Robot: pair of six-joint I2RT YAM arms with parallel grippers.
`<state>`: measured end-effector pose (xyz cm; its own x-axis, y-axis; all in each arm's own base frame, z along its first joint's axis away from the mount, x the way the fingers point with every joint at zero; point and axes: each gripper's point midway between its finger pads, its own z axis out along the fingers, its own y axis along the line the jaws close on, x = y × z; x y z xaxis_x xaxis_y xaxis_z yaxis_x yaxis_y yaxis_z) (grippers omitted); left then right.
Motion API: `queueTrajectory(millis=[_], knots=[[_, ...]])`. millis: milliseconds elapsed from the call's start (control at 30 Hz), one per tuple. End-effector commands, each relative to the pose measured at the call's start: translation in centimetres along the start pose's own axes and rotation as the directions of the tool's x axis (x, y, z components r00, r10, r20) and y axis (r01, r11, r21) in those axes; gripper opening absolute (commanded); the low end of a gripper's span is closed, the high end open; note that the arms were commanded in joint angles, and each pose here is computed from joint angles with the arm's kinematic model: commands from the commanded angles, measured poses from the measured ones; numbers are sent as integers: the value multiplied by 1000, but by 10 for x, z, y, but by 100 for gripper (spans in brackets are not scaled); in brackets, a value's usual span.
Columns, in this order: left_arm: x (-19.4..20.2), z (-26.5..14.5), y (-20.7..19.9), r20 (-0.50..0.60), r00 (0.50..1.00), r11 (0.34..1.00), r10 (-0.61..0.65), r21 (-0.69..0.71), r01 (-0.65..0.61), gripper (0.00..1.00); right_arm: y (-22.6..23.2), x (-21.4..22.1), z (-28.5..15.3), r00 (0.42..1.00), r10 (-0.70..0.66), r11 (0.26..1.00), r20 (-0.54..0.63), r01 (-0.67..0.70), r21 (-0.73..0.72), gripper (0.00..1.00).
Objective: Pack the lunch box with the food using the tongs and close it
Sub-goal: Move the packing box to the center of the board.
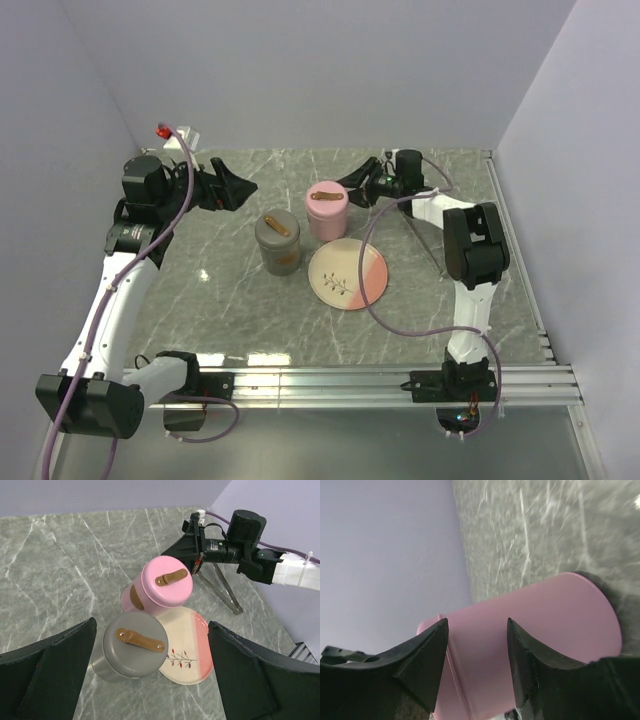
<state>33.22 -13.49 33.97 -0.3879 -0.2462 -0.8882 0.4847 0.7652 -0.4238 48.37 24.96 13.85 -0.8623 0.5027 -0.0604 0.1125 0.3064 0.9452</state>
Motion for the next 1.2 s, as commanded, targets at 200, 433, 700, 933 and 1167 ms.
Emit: queueTrajectory(millis=[200,433,700,933,1167], knots=[[1,0,3,14,1000,1000,5,9,-5,99,-11,40,24,995,14,1000,-94,-13,11,58],[3,-1,5,7,1000,1000,-9,3,9,99,-23,34,37,996,7,999,-91,-3,35,58],[10,-1,10,-8,999,999,-37,-2,37,99,-10,43,63,987,-5,998,-161,-5,-66,58],[11,-4,18,-7,999,999,-35,-19,35,99,1,64,83,975,-52,995,-218,32,-93,58],[13,-5,22,-6,998,998,-58,-18,58,99,6,96,88,963,-55,995,-263,32,-90,58]])
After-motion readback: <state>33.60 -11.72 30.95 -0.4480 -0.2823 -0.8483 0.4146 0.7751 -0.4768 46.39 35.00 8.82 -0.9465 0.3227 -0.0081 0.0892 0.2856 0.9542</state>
